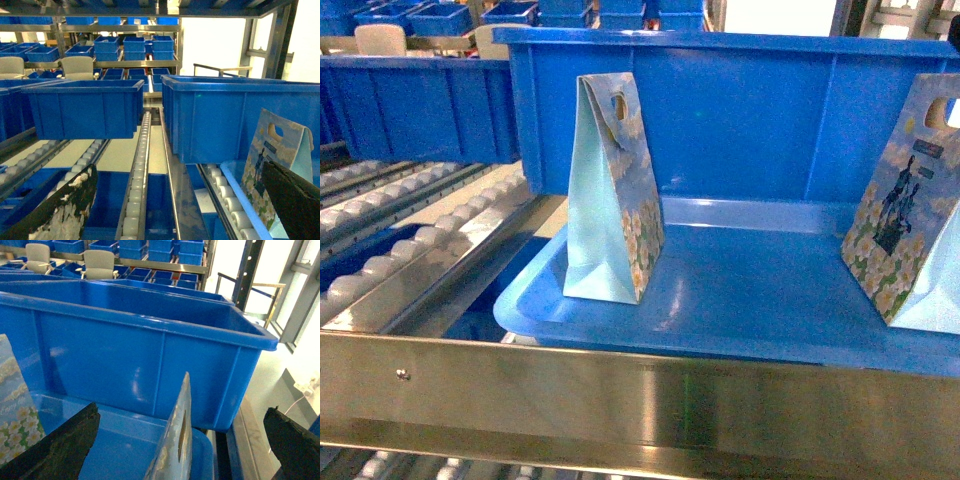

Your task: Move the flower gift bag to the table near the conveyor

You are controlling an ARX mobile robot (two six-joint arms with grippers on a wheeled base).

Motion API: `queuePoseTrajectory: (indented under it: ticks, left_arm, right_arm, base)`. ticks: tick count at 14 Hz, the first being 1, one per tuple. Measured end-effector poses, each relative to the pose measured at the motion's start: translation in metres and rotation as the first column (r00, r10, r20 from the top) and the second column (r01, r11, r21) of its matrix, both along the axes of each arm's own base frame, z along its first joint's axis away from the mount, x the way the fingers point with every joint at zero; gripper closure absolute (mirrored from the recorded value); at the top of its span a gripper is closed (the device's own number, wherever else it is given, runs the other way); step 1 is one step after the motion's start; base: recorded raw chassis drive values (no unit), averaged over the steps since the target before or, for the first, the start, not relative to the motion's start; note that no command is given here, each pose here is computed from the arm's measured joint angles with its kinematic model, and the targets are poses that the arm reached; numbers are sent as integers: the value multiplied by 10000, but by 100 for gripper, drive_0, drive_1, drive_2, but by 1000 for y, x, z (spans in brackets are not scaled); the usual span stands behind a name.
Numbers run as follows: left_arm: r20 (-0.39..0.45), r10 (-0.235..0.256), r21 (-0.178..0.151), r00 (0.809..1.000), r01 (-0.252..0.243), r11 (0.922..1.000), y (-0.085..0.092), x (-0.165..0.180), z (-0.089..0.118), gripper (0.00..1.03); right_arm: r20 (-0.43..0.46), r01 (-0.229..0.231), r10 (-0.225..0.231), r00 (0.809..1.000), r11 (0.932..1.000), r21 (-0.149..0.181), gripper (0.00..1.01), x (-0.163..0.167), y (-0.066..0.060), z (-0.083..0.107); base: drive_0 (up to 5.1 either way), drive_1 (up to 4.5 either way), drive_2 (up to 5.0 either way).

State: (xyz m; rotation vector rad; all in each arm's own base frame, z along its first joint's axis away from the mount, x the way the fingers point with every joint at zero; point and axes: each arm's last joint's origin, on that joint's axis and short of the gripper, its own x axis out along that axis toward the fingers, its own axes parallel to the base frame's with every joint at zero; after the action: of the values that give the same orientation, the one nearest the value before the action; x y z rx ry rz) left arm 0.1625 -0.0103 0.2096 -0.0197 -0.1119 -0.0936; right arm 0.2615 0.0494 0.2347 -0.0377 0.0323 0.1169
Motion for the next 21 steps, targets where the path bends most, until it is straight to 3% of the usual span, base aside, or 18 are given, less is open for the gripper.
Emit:
queuePoseTrajectory:
  ticks: [2,6,8,14,15,18,21]
  left_arm:
    - [4,0,0,10000,0,10000,0,0,0,5]
    - [11,0,-1,10000,0,10000,0,0,0,5]
    - [0,4,0,10000,-4,10000,0,0,0,5]
    - [8,11,-2,10000,-11,10000,0,0,0,5]
    - [8,11,-2,10000,-11,10000,0,0,0,5]
    - [8,8,-1,10000,-8,10000,0,0,0,5]
    - [4,15,-2,10000,-15,10000,0,0,0,5]
  right_arm:
    - [-600,-205,202,9980,9998,-57,3,13,-1,-12]
    - [-1638,20,-61,9865,9997,-249,3,34,-8,-40]
    - [-1527,-53,26,9883,9998,-168,3,33,-11,-39]
    - [-1467,-723,745,9864,9972,197,94,17,-13,-50]
    - [-1393,-713,741,9875,9972,245,99,12,-13,-49]
    - [-945,-810,833,9920,9963,286,99,-5,-12,-43]
    - [729,-823,837,9938,9964,-212,99,-37,-16,-9]
  base:
    - [0,0,0]
    - [0,0,0]
    - [0,0,0]
    - [0,0,0]
    - [0,0,0]
    - [0,0,0]
    - [0,0,0]
